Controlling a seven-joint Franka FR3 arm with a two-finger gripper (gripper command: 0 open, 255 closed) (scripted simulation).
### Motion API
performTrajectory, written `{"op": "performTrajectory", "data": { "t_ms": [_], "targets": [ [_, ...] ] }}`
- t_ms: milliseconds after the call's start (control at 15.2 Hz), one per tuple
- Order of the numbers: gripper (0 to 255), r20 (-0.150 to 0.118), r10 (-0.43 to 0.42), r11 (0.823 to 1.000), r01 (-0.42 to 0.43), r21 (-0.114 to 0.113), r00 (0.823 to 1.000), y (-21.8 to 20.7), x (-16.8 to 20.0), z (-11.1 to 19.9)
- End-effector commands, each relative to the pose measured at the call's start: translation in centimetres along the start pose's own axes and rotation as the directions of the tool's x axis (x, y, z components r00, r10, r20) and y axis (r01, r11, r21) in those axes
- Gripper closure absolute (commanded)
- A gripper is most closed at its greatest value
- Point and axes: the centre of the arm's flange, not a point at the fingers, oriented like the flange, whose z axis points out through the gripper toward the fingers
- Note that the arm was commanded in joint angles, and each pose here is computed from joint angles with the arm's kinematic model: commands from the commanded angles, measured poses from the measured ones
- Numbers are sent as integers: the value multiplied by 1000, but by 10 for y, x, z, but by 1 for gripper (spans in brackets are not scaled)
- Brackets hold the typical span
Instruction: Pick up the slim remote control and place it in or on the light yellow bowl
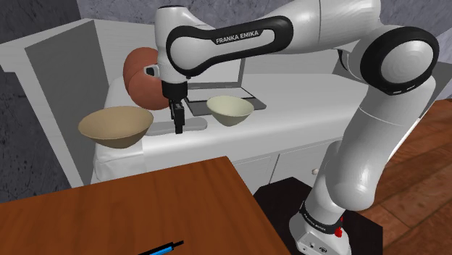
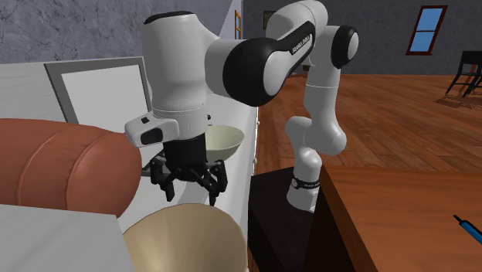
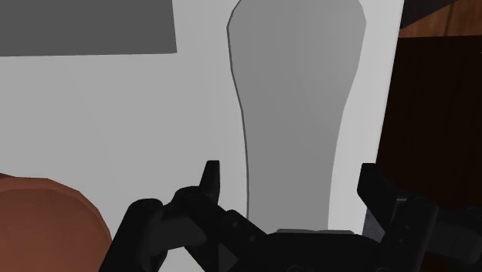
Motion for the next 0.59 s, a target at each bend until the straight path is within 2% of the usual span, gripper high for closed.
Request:
{"op": "performTrajectory", "data": {
  "t_ms": [0, 66, 528],
  "targets": [
    [0, 0, 0, 1000, 0, 0, 1000, 0, 0, 0],
    [255, 0, 0, 1000, 0, 0, 1000, 0, 0, 0],
    [255, 0, 0, 1000, 0, 0, 1000, 0, 0, 0]
  ]
}}
